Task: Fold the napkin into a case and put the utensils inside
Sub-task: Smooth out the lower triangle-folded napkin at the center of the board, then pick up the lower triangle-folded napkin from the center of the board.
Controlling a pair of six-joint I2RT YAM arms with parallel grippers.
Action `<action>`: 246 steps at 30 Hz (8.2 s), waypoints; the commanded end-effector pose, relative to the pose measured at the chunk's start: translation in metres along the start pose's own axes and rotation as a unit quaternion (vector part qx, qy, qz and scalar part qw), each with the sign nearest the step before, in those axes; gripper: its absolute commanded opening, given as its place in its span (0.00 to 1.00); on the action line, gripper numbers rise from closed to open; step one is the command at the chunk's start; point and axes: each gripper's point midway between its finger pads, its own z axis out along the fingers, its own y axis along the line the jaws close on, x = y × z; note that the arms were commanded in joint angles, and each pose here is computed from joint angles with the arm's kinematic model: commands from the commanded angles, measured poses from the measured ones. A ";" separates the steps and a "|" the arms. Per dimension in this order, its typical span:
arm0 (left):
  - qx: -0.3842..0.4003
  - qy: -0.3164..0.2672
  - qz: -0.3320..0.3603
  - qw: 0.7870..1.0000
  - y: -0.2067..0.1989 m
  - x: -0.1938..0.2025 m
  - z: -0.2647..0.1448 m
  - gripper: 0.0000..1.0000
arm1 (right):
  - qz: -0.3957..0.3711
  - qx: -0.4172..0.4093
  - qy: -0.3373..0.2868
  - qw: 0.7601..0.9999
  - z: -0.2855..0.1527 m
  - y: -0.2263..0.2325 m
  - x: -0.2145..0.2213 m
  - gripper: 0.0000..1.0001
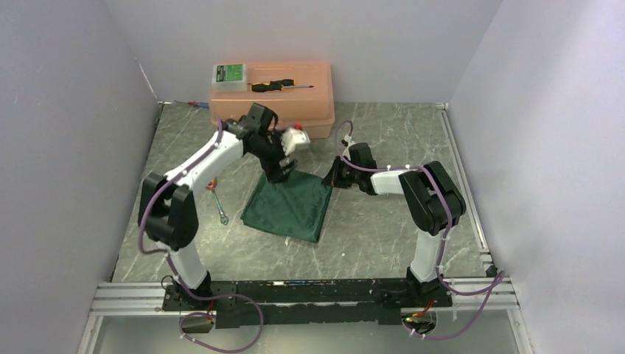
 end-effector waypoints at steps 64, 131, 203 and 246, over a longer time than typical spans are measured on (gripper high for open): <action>0.003 0.045 0.122 0.991 -0.077 -0.016 -0.003 0.94 | -0.072 0.025 -0.058 0.995 -0.048 0.033 -0.060 0.21; 0.018 -0.008 0.247 0.969 -0.051 0.125 -0.039 0.89 | -0.634 -0.018 0.128 0.763 -0.088 0.078 0.111 0.96; 0.086 0.110 0.103 0.985 -0.055 0.168 -0.008 0.70 | -0.529 -0.017 0.000 0.849 -0.063 0.103 0.112 0.70; 0.086 0.098 0.114 0.985 -0.042 0.171 0.014 0.03 | -0.504 0.047 0.073 0.859 -0.043 0.059 0.127 0.33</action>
